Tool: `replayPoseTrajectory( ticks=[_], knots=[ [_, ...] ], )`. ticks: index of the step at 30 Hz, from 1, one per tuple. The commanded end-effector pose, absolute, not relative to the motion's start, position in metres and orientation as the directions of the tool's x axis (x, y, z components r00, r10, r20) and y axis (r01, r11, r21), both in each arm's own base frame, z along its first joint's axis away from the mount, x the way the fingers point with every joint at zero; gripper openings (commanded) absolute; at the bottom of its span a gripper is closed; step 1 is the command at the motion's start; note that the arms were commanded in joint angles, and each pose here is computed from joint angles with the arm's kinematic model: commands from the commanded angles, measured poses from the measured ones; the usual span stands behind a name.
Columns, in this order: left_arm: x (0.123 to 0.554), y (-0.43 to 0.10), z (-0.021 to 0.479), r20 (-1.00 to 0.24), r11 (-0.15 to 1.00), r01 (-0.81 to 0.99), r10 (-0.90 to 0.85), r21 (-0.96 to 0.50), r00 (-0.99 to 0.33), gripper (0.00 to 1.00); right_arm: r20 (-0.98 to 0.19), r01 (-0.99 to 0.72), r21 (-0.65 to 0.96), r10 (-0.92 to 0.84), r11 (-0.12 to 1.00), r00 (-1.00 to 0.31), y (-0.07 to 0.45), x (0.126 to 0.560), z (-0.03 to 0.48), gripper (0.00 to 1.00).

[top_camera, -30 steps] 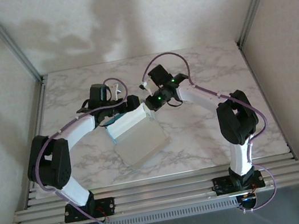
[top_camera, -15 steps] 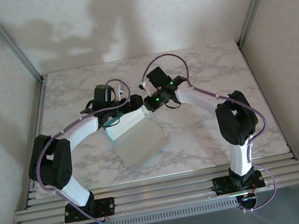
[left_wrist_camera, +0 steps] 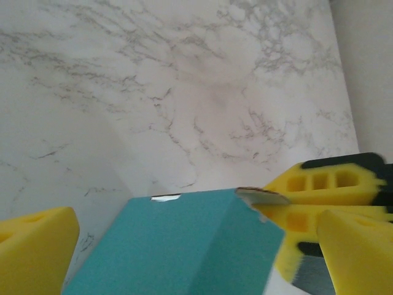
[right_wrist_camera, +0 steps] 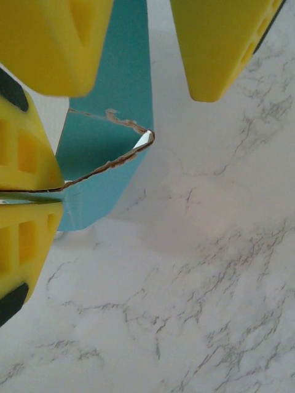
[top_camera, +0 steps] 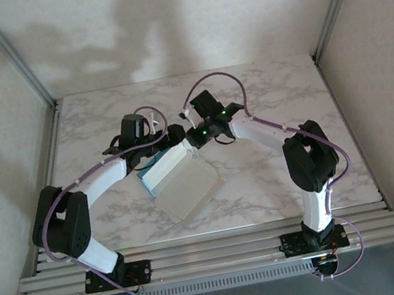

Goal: Fold the paper box

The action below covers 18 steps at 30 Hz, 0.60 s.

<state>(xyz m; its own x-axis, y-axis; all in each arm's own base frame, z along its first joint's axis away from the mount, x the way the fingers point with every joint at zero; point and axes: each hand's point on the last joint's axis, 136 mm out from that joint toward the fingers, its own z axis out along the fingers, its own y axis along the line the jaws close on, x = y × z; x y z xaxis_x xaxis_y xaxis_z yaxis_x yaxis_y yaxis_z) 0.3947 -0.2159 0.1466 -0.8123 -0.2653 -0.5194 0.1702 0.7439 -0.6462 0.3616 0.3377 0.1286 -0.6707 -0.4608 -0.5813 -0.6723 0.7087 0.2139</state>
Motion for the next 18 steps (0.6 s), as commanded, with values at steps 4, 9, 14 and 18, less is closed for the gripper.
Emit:
replayPoseTrajectory(
  ticks=[4,9,14,18],
  knots=[
    [0.399,-0.2,0.164,-0.562,0.752,0.191,-0.273,-0.631,-0.781,0.99,-0.605,-0.726,0.236,-0.488,0.646,-0.63,0.355,0.352,0.131,0.11],
    [0.402,-0.195,0.147,-0.568,0.776,0.191,-0.246,-0.601,-0.785,0.99,-0.608,-0.737,0.244,-0.493,0.63,-0.622,0.361,0.349,0.131,0.11],
    [0.401,-0.195,0.138,-0.568,0.777,0.199,-0.235,-0.597,-0.789,0.99,-0.605,-0.74,0.239,-0.499,0.629,-0.62,0.364,0.348,0.129,0.11],
    [0.398,-0.196,0.135,-0.562,0.772,0.207,-0.224,-0.601,-0.796,0.99,-0.605,-0.737,0.223,-0.502,0.638,-0.618,0.363,0.351,0.128,0.11]
  ],
)
